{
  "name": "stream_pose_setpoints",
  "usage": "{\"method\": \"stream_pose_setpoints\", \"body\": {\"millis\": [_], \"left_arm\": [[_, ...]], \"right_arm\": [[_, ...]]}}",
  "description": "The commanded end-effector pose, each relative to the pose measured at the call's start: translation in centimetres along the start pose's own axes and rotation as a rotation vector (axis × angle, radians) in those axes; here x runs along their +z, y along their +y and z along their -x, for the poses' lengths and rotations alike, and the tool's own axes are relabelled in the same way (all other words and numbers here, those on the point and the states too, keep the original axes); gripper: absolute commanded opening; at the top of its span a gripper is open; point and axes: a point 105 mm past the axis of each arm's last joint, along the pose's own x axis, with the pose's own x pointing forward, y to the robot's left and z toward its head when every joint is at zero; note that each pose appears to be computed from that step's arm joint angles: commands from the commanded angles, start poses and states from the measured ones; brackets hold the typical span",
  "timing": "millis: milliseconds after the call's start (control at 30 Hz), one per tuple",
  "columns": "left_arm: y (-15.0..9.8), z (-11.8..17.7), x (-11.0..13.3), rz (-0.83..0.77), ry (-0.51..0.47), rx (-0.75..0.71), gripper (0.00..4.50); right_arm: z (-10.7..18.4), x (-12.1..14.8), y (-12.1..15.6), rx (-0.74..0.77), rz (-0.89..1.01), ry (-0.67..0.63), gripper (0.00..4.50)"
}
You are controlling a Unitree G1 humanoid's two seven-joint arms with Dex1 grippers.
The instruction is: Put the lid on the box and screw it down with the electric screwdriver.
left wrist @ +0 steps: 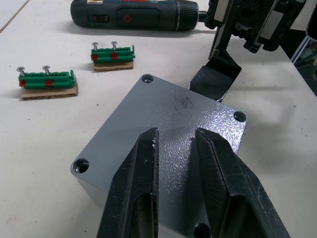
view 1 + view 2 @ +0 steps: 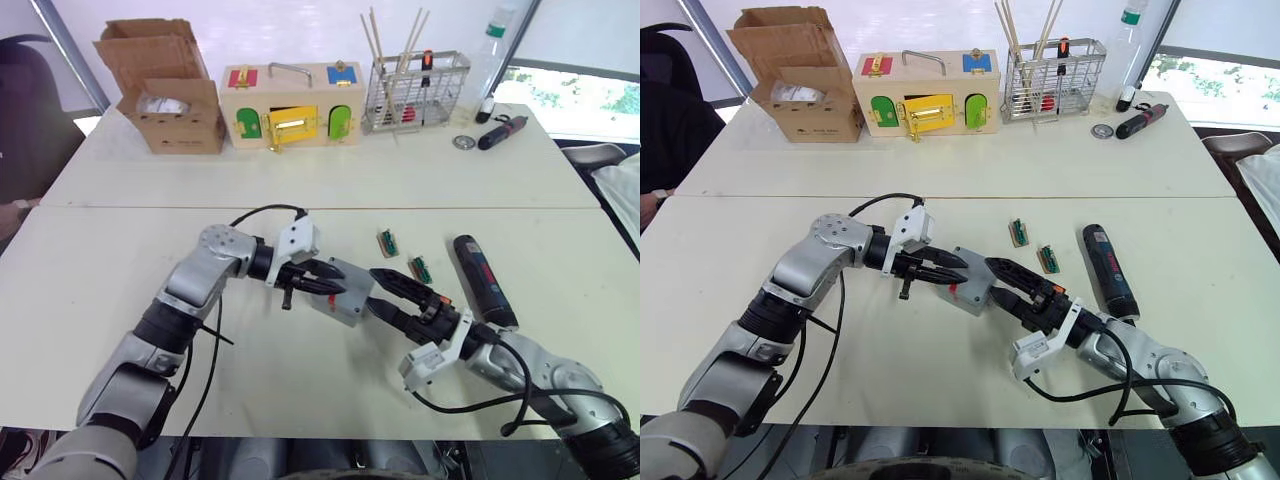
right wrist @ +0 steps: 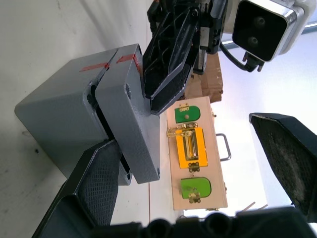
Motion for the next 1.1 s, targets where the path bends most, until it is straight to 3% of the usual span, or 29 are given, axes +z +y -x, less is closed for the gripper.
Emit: {"method": "stream_pose_setpoints", "body": {"millis": [33, 600, 1100], "left_arm": [[-0.6, -0.1, -3.5, 0.085, 0.111, -0.010, 1.13], [-0.9, -0.5, -5.6, 0.049, 0.197, -0.008, 1.13], [-1.0, -1.7, -5.2, 0.044, 0.179, 0.003, 1.13]], "right_arm": [[-0.1, -0.3, -2.5, -0.094, 0.044, 0.013, 4.49], [1.4, -0.3, -2.8, -0.096, 0.069, 0.032, 4.49], [1.6, -0.2, -3.5, 0.137, 0.010, -0.140, 4.49]]}}
